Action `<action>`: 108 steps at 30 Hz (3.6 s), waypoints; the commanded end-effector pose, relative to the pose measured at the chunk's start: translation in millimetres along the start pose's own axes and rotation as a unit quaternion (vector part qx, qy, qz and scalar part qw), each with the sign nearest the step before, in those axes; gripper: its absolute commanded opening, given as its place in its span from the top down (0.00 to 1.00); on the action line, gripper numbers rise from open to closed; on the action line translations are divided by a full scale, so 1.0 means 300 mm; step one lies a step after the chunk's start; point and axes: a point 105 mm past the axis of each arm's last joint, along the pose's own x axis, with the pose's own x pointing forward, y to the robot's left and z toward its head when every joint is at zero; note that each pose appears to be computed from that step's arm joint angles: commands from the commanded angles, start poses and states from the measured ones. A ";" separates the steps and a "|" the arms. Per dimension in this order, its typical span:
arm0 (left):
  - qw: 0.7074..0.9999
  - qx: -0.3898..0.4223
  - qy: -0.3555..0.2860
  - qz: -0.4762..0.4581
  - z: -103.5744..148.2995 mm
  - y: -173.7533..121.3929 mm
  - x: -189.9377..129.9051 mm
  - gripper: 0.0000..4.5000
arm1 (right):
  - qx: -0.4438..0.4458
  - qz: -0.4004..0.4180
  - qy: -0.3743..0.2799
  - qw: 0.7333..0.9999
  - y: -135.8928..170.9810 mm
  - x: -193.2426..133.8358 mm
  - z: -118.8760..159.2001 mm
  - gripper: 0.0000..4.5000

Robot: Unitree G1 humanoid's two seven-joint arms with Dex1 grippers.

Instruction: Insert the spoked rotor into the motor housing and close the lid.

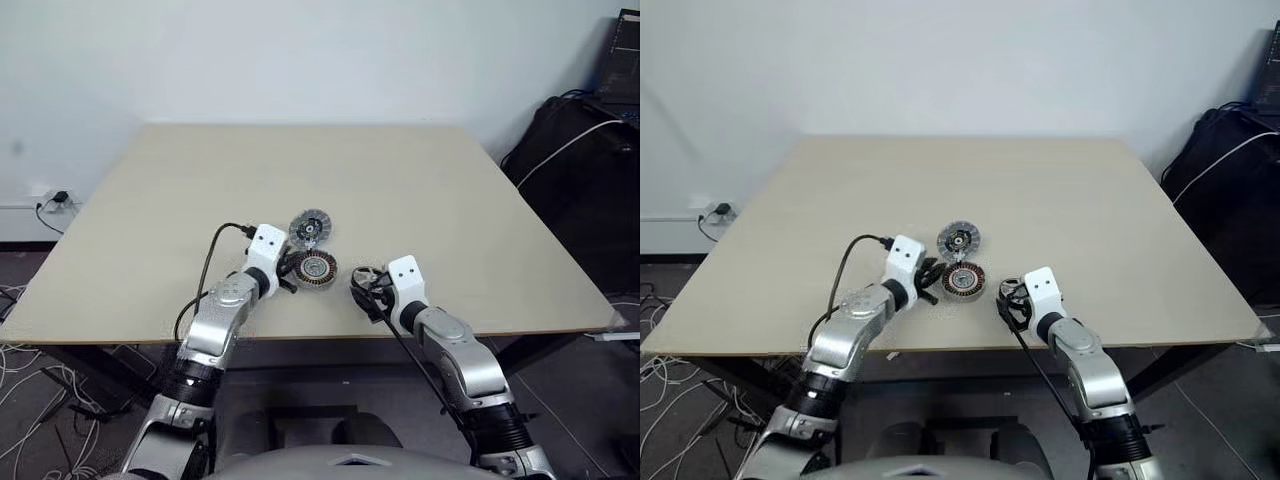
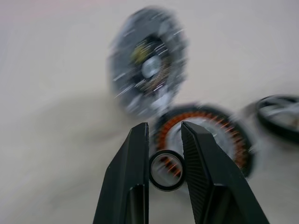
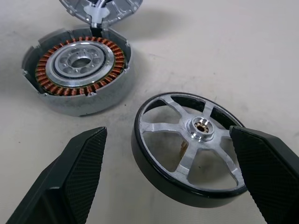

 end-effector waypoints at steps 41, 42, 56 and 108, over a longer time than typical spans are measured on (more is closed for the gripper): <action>0.998 -0.025 -0.036 -0.033 0.023 -0.044 0.073 0.86 | -0.006 0.013 -0.050 0.999 0.040 -0.007 0.115 0.09; 0.999 -0.026 -0.037 -0.027 0.018 -0.038 0.057 0.93 | -0.010 0.019 -0.050 0.999 0.049 -0.001 0.121 0.14; 0.999 -0.014 -0.027 0.042 -0.103 0.013 -0.159 1.00 | -0.067 0.090 -0.045 0.993 0.201 0.156 0.254 0.99; 0.994 -0.002 -0.051 0.093 -0.135 0.024 -0.268 1.00 | -0.151 0.105 0.061 0.981 0.240 0.272 0.179 0.99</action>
